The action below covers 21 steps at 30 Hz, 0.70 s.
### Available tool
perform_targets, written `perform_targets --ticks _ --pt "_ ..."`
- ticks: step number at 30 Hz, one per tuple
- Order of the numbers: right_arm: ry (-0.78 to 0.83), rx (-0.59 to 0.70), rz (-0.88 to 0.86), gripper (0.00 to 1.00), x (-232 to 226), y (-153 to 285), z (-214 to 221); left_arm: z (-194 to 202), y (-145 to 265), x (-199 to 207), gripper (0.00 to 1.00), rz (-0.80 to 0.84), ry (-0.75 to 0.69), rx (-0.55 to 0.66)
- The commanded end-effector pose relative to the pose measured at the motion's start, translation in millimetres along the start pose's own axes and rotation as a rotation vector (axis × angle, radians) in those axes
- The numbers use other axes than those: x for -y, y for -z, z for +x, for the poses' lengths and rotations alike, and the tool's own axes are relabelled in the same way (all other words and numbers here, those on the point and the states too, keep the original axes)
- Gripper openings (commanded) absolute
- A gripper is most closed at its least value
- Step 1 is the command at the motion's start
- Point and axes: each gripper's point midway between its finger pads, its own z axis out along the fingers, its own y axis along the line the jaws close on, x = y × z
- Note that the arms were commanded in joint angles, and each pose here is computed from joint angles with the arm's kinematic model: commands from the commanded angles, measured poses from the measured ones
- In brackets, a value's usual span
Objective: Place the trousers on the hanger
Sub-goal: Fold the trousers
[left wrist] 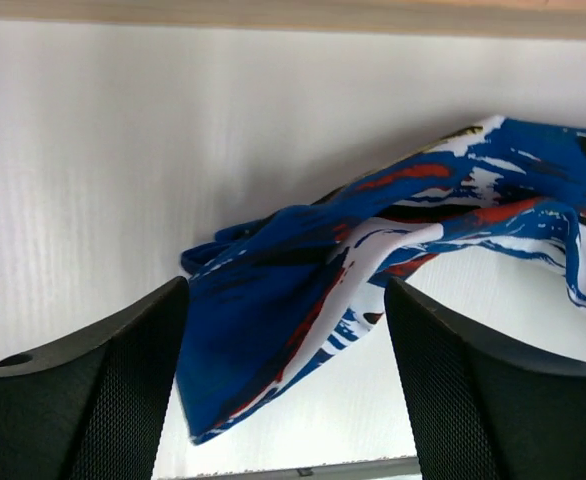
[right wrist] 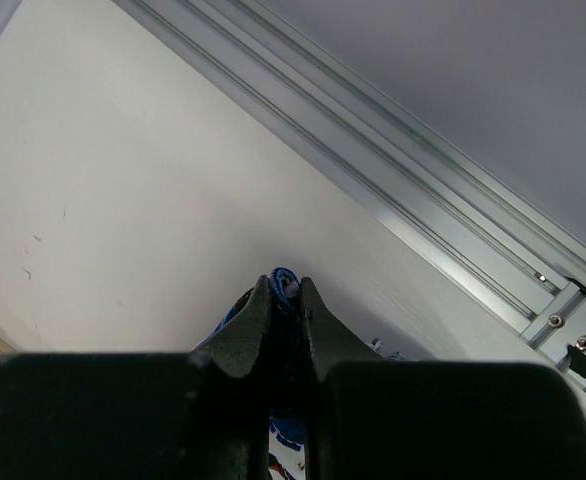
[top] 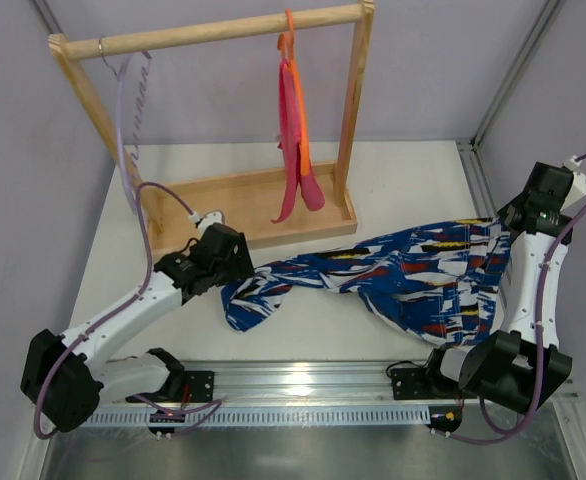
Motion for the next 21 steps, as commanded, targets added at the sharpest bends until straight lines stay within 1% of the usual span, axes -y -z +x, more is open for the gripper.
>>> perform_targets --ticks 1,5,8,9,10,13,15,17,18,19,20,21 --pt "-0.016 0.12 0.006 0.04 0.5 10.2 -33.4 -22.6 17.4 -27.2 0.8 -0.161 0.051 0.042" --pt "-0.009 0.11 0.007 0.04 0.9 5.8 -30.2 -4.1 19.5 -40.4 0.8 -0.188 0.055 -0.013" --pt "-0.001 0.098 -0.002 0.04 -2.0 3.9 -29.3 11.7 21.9 -36.0 0.8 -0.119 0.07 -0.053" --pt "-0.001 0.098 -0.007 0.04 -2.9 4.2 -29.6 22.5 19.4 -38.4 0.8 -0.112 0.076 -0.08" --pt "-0.005 0.1 -0.013 0.04 -4.3 4.5 -30.5 30.5 20.9 -31.6 0.8 -0.068 0.087 -0.117" --pt "-0.007 0.098 -0.026 0.04 -6.5 4.9 -30.7 46.2 17.9 -21.3 0.78 0.013 0.113 -0.166" --pt "-0.007 0.092 -0.042 0.04 -9.5 5.7 -29.6 44.9 16.6 -13.0 0.77 0.064 0.124 -0.154" --pt "-0.009 0.087 -0.058 0.04 -11.9 7.0 -28.7 48.5 13.3 -13.0 0.77 0.065 0.127 -0.163" --pt "-0.01 0.087 -0.065 0.04 -13.2 8.2 -28.7 48.0 11.8 -12.0 0.71 0.065 0.13 -0.163" --pt "-0.01 0.086 -0.064 0.04 -12.7 8.9 -28.0 49.3 8.4 -11.4 0.63 0.054 0.126 -0.178" --pt "-0.009 0.087 -0.066 0.04 -12.9 9.4 -28.1 48.6 6.9 -11.4 0.35 0.047 0.124 -0.179" --pt "-0.011 0.09 -0.063 0.04 -11.8 11.3 -28.5 49.3 5.9 -15.9 0.25 0.015 0.124 -0.184"
